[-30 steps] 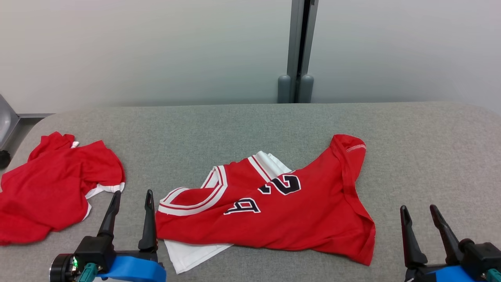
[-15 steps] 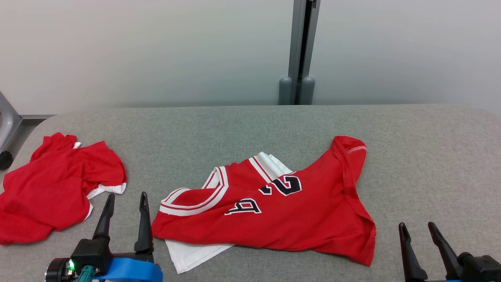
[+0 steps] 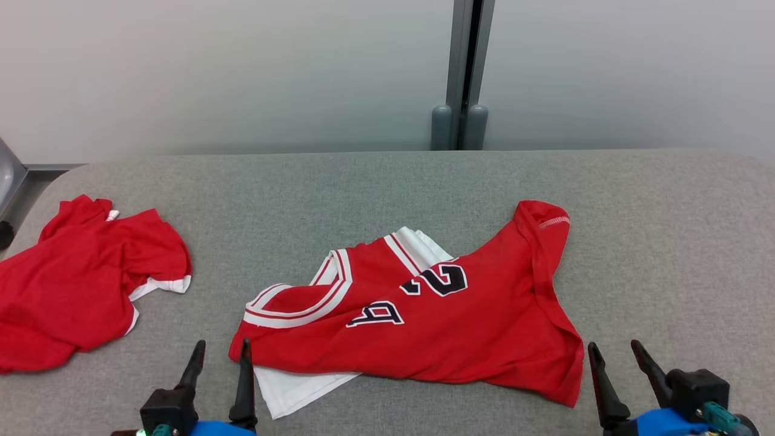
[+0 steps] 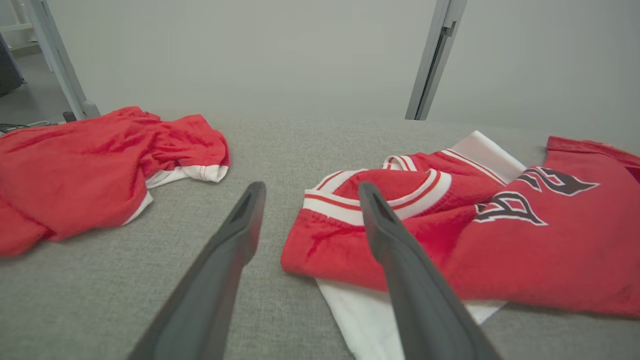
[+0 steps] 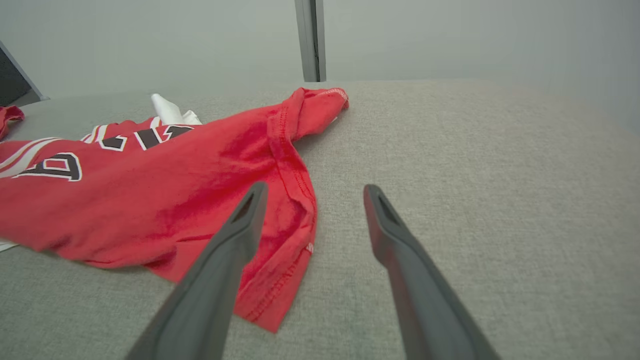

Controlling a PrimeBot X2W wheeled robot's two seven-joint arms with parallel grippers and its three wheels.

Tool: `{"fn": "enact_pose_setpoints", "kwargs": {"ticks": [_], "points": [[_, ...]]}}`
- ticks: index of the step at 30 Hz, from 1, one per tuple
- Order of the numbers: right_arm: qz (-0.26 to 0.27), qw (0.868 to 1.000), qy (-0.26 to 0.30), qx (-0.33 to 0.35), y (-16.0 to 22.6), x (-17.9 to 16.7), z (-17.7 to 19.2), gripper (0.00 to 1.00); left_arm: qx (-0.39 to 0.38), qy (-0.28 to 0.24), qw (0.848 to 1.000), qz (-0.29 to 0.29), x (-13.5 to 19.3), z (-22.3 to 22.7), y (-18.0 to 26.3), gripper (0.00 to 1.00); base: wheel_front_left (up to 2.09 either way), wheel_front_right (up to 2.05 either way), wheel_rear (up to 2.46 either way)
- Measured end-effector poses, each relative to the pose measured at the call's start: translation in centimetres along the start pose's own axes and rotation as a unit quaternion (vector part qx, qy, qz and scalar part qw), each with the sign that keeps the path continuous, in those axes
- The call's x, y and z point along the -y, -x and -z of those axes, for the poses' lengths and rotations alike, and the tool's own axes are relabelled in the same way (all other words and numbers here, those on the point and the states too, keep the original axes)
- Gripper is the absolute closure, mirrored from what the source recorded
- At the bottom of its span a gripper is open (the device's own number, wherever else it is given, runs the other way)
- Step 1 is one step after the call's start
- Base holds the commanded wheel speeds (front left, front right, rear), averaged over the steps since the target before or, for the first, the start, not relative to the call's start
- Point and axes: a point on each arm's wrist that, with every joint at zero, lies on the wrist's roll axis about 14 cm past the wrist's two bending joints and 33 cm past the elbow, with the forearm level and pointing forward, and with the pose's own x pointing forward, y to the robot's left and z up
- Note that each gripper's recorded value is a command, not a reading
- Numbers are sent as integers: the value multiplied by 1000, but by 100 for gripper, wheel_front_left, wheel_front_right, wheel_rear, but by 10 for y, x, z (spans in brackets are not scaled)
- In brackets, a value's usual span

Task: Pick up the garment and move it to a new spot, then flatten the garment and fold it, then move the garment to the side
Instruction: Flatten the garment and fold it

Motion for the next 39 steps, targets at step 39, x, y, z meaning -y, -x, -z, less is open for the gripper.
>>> {"fn": "enact_pose_setpoints", "kwargs": {"ticks": [39], "points": [[-22, 996, 15, -91, -46, -7, 55, 0, -171, 87, 979, 68, 54, 95, 10, 0, 0, 0, 0]]}}
